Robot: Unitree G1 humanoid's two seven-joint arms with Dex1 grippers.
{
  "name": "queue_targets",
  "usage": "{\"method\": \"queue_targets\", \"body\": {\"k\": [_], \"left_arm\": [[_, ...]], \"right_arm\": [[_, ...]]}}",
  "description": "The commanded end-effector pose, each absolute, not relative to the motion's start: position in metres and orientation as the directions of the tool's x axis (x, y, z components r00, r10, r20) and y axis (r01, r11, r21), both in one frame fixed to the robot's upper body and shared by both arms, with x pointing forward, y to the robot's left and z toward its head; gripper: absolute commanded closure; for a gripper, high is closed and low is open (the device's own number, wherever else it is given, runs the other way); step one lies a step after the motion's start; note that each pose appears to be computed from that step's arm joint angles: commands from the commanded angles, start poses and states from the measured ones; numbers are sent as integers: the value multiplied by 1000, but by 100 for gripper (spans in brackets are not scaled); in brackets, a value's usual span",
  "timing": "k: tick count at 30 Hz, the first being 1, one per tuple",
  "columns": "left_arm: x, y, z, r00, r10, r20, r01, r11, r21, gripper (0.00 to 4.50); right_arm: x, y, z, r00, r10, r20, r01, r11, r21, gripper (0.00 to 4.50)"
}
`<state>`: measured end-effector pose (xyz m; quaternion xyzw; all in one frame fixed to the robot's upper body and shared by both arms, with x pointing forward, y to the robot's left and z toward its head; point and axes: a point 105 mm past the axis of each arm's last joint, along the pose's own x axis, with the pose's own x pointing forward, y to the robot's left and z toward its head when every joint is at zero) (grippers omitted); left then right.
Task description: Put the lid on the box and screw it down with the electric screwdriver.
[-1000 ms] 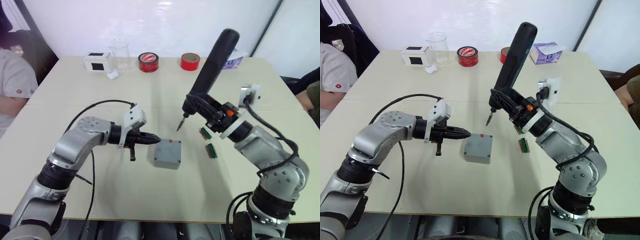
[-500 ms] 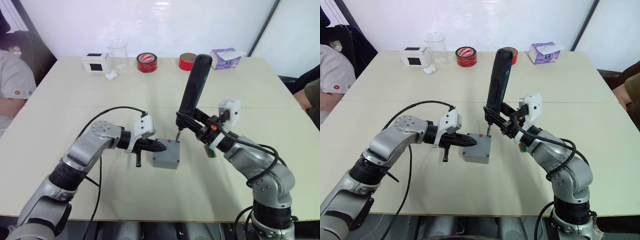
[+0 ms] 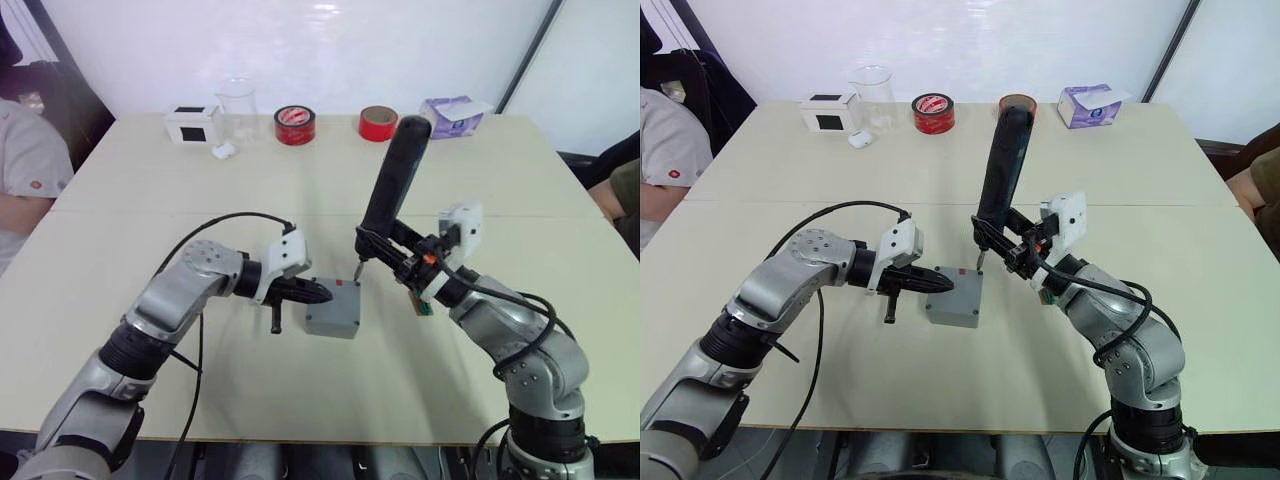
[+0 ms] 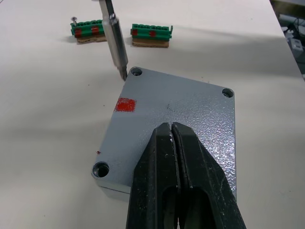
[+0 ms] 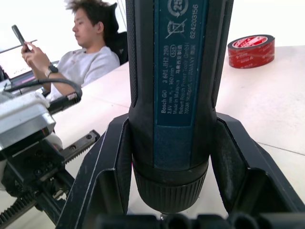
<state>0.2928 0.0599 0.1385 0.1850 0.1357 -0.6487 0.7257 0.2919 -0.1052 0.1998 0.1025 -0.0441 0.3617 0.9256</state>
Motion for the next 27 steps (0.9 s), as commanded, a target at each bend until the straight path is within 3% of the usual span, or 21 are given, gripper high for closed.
{"method": "queue_targets", "body": {"k": [1,6,27], "left_arm": [[294,59,137,125,-882,-454,991,90,97,450],[295,60,137,124,-882,-454,991,89,99,450],[296,62,135,127,-876,-465,990,84,113,450]], "right_arm": [[286,-106,223,707,661,251,-702,699,136,274],[286,-105,230,699,658,279,-708,690,148,274],[283,-95,194,686,719,111,-725,688,23,274]]}}
